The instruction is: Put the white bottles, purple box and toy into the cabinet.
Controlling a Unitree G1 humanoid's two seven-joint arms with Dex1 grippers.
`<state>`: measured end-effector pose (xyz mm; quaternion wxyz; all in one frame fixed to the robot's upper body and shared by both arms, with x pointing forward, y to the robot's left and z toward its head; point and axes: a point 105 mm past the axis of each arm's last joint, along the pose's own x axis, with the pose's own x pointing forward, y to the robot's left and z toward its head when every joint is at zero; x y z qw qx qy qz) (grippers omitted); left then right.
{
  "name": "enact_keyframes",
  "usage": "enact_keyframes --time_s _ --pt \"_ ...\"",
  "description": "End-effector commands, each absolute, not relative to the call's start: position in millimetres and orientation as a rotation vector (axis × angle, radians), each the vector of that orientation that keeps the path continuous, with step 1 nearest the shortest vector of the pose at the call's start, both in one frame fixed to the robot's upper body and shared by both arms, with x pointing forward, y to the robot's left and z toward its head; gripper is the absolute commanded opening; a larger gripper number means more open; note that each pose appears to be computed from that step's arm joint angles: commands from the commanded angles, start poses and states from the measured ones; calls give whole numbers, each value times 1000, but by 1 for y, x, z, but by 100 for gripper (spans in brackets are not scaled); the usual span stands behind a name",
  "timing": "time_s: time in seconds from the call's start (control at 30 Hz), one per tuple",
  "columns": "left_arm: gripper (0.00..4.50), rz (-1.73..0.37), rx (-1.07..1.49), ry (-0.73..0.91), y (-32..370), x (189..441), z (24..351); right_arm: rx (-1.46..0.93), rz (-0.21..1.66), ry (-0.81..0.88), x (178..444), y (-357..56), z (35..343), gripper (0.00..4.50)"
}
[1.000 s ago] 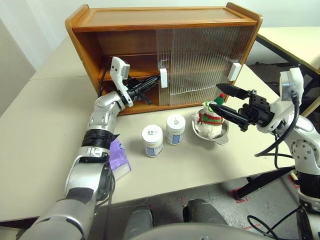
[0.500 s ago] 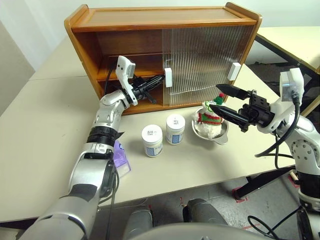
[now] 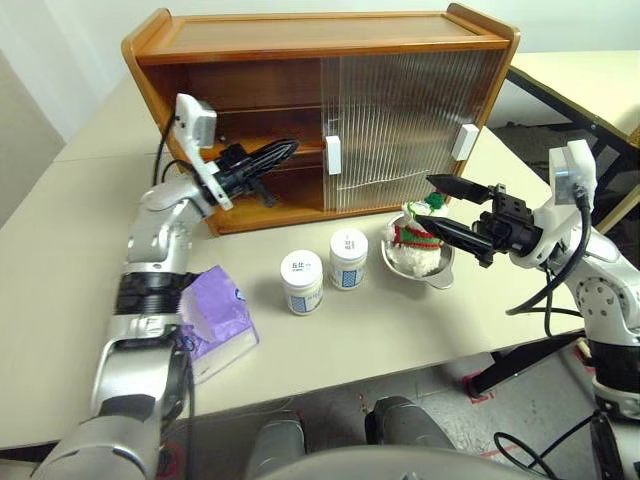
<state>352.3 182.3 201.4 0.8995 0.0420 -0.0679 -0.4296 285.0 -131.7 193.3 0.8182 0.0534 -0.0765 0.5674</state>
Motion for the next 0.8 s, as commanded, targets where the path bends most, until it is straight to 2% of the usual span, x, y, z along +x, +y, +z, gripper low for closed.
enact_keyframes --time_s 0.03,0.1,0.3,0.47,0.8 --pt "19 -878 90 -108 209 333 215 103 1230 -155 288 -128 192 450" --pt "58 -861 85 -95 220 327 220 104 1234 -154 288 -127 192 450" --pt "273 -841 102 26 256 296 220 107 1250 -150 289 -126 191 450" --pt "446 -898 84 247 267 254 200 109 1259 -146 291 -126 190 450" --pt "446 -902 67 480 283 216 190 115 1280 -146 293 -122 190 450"
